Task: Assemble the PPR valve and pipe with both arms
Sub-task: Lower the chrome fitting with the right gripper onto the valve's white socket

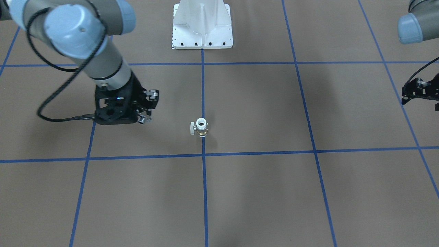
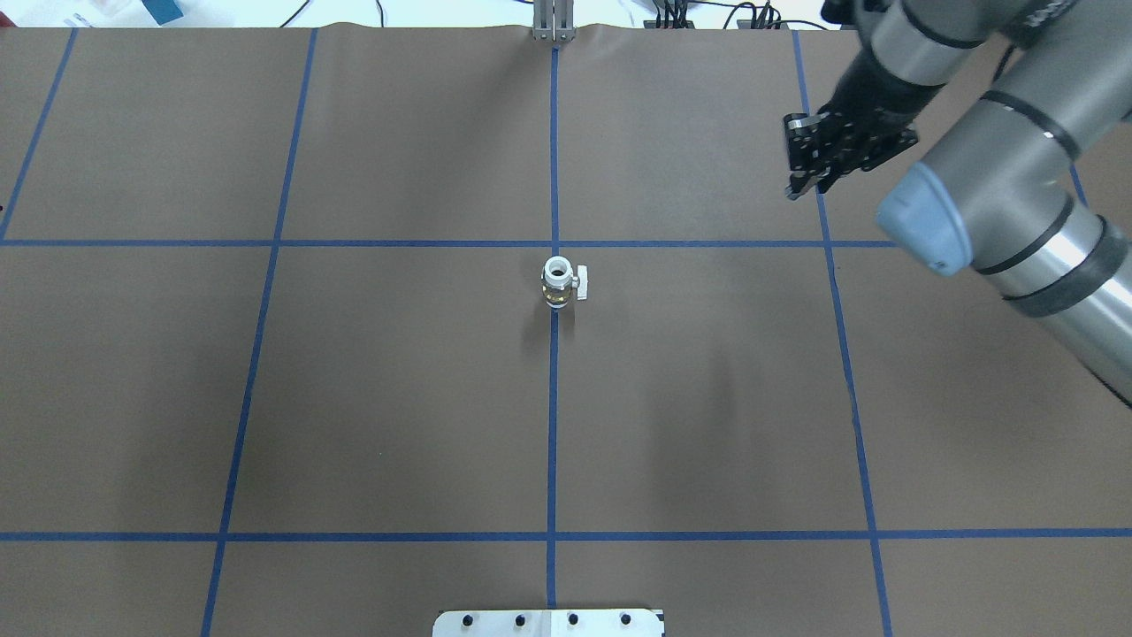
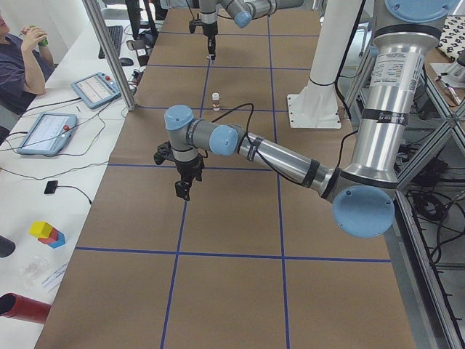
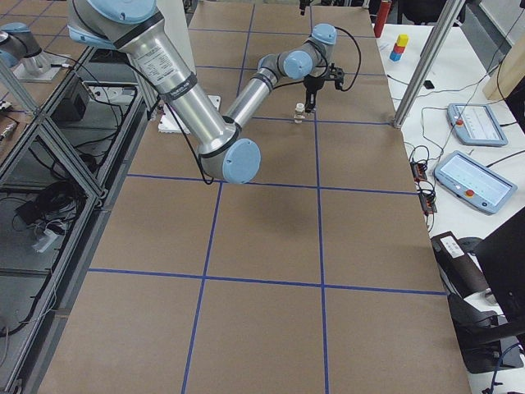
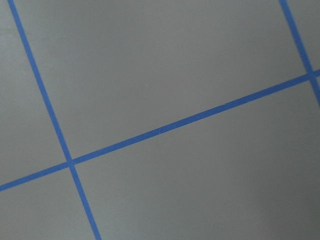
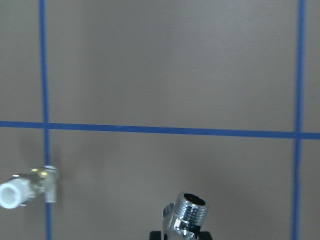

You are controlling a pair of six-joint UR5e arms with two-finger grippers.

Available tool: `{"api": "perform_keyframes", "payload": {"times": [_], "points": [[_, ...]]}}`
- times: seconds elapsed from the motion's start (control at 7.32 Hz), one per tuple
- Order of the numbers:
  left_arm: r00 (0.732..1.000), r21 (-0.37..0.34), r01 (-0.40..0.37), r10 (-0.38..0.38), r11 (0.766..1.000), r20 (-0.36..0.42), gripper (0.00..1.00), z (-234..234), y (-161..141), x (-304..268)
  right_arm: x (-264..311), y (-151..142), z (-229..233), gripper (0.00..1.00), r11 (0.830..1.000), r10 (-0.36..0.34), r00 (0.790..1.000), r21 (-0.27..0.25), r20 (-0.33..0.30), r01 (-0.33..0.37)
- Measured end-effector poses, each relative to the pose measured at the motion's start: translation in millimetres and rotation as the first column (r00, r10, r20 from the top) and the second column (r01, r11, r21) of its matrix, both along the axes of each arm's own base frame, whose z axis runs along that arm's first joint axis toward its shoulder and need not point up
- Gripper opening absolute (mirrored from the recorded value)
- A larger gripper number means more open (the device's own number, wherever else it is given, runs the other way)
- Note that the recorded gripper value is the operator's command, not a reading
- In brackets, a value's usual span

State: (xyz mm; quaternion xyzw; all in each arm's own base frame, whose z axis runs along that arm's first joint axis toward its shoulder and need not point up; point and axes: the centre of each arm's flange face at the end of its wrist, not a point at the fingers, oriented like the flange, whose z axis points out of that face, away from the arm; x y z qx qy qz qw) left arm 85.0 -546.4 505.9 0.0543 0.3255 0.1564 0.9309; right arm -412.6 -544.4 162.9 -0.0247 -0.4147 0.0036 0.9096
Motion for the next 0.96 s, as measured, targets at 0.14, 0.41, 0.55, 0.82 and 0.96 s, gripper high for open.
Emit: {"api": "perform_keyframes", "payload": {"times": [0.14,0.41,0.55,0.82,0.96], "points": [[1.0,-0.002,0.0,0.0,1.0,0.001,1.0,12.8,-3.9,0.9,-31.6,0.7,-30.1,0.0,1.0,-0.008,1.0,-0.021,-0.017,0.008],[1.0,-0.002,0.001,-0.001,1.0,0.0,1.0,30.1,-8.7,2.3,-74.8,4.7,-55.9,0.0,0.999,-0.033,0.998,-0.037,-0.058,0.031],[1.0,-0.001,0.001,-0.001,1.0,0.0,1.0,32.6,-9.4,2.5,-88.0,8.8,-54.8,0.0,0.999,-0.044,0.996,-0.034,-0.075,0.042],[1.0,0.001,0.001,-0.001,1.0,-0.001,1.0,33.1,-9.7,2.5,-106.2,13.0,-46.6,0.0,0.998,-0.057,0.993,-0.025,-0.104,0.055],[1.0,0.002,0.001,-0.001,1.0,-0.001,1.0,32.8,-9.8,2.6,-113.0,12.0,-43.9,0.0,0.998,-0.059,0.992,-0.017,-0.109,0.057]]}}
